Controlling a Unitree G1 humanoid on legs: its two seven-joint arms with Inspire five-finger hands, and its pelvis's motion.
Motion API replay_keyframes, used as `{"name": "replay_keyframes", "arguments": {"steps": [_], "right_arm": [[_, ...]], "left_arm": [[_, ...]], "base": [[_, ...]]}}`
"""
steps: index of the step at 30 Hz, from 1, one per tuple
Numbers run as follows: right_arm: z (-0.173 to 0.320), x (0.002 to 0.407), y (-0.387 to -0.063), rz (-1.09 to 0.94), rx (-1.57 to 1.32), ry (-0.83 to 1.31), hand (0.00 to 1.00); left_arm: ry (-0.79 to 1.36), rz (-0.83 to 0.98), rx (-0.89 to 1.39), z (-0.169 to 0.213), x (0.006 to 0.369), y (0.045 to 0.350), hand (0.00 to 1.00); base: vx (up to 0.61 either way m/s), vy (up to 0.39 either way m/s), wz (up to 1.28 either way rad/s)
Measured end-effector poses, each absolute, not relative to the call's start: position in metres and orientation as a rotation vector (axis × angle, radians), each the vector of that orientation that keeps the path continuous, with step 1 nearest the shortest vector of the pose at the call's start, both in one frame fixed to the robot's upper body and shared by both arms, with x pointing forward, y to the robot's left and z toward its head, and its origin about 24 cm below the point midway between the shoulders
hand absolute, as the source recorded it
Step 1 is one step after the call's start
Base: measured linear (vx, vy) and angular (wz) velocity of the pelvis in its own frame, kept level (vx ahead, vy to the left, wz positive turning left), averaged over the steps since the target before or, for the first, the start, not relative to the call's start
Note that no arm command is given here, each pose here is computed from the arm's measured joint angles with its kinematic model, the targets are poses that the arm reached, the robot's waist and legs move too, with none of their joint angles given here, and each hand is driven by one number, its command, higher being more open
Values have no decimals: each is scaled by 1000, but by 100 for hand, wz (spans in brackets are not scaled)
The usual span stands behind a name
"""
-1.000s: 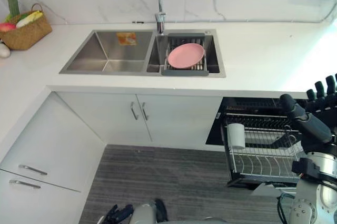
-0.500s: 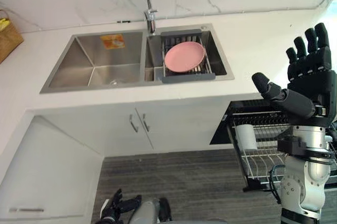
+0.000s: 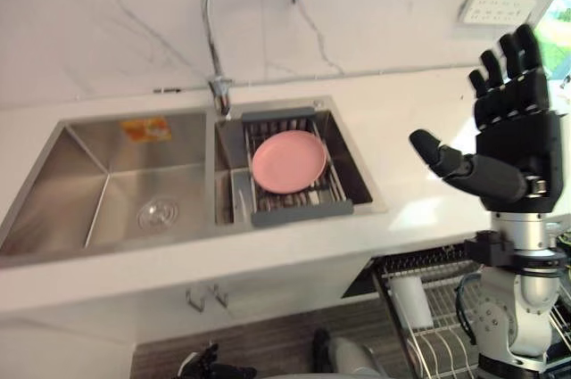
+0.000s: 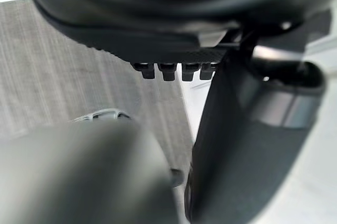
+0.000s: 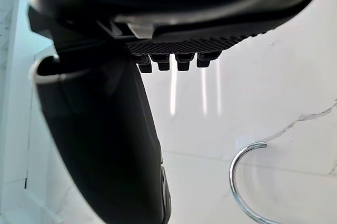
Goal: Walk over to the sink, pick up the cup, carry it to the dishwasher, place the cup inside the dishwasher, then close the dishwasher door
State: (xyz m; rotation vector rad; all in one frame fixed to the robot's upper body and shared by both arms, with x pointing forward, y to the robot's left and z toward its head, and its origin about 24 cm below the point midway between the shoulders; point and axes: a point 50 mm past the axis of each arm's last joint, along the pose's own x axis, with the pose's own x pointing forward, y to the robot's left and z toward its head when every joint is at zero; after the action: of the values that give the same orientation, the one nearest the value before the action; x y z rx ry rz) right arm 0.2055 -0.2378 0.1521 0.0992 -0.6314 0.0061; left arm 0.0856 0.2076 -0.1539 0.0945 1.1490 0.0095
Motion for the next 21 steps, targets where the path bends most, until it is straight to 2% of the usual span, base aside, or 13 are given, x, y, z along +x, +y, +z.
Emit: {"name": "replay_keyframes", "arguments": {"steps": [6, 10, 15, 19, 20, 21], "right_arm": [[154, 210, -228, 58, 91, -623, 100], [154, 214, -224, 93, 86, -596, 100], [151, 215, -225, 74, 64, -574, 100], [147, 217, -229, 60, 70, -556, 100], [141, 216, -223, 156, 88, -549, 100], [141, 216, -223, 156, 88, -549, 100]], "left_arm": [[1130, 105, 85, -154, 88, 202, 100], [1138, 190, 62, -155, 83, 209, 100], [1152, 412, -1, -154, 62, 225, 100], [1113, 418, -4, -153, 57, 221, 100], [1070, 441, -6, -151, 59, 217, 100], [1069, 441, -6, -151, 60, 217, 100]], "base": [[102, 34, -4], [54, 16, -1], [55, -15, 2], [36, 65, -17], [7, 25, -8], [0, 0, 0]]}}
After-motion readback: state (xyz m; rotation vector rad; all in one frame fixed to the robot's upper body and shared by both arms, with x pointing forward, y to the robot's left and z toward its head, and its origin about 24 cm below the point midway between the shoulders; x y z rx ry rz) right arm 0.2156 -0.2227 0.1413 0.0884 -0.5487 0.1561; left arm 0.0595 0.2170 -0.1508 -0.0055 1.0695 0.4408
